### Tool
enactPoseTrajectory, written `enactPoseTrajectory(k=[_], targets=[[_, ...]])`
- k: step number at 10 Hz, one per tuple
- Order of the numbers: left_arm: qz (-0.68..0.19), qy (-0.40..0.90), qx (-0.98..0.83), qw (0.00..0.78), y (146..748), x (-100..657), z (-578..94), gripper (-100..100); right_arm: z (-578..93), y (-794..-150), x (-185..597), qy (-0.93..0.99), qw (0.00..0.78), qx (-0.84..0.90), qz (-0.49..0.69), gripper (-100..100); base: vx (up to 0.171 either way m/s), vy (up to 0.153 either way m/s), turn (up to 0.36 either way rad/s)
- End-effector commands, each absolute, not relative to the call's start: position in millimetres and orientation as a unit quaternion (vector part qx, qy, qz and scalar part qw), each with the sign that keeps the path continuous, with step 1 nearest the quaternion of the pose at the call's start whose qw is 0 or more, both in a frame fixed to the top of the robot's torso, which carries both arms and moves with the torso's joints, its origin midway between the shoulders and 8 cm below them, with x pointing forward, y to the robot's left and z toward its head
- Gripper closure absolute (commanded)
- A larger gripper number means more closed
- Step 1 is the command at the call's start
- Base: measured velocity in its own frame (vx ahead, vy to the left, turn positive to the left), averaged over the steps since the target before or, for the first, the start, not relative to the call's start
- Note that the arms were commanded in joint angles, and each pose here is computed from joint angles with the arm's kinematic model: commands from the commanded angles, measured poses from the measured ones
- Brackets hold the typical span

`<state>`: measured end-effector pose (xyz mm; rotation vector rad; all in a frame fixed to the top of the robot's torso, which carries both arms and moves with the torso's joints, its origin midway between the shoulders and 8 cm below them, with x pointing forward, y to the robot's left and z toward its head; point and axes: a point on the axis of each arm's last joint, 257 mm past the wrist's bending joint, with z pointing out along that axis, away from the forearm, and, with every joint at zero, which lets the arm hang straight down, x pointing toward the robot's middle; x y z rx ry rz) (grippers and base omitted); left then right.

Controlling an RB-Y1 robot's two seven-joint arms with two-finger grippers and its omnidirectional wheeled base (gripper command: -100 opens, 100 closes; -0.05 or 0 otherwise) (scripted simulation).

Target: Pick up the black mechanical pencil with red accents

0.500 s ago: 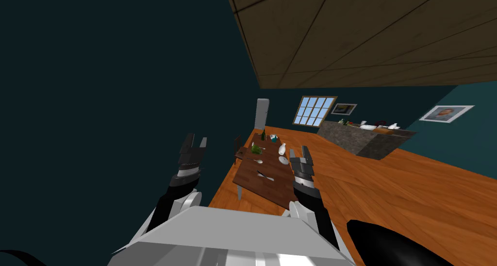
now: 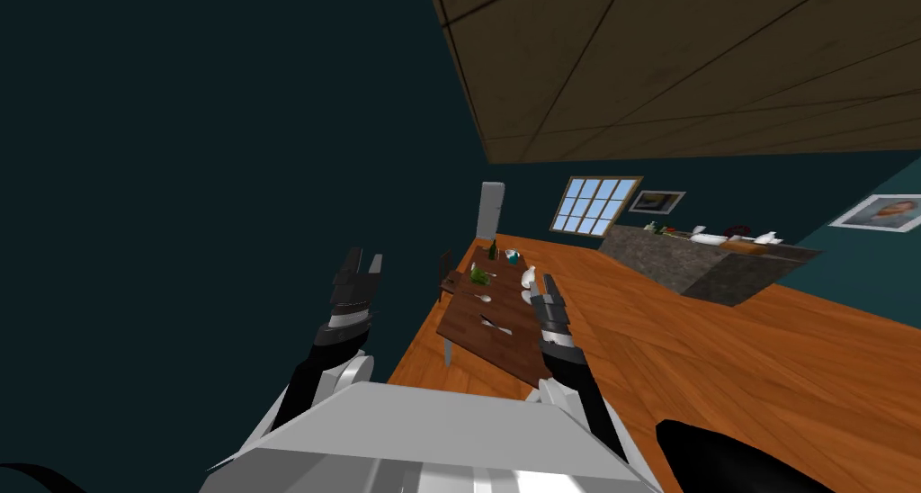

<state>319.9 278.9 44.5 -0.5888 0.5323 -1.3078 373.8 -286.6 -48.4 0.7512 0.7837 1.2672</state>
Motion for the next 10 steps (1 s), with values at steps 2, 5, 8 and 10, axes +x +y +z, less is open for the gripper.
enactPoseTrajectory(k=[2, 5, 8, 10], targets=[[-0.592, 0.241, -0.267, 0.721, 279, 320, 45, 0, -77, -288, 383, 0.385, 0.666, 0.337, 0.543, -100, -0.056, 0.026, 0.111], [-0.592, 0.241, -0.267, 0.721, 279, 320, 45, 0, -131, -289, 397, 0.456, 0.655, 0.339, 0.498, -100, -0.050, 0.028, 0.172], [-0.592, 0.241, -0.267, 0.721, 279, 320, 44, 0, -164, -293, 401, 0.487, 0.646, 0.347, 0.475, -100, -0.045, 0.021, 0.103], [-0.592, 0.241, -0.267, 0.721, 279, 320, 44, 0, -189, -296, 403, 0.515, 0.639, 0.349, 0.452, -100, -0.034, 0.027, 0.134]])
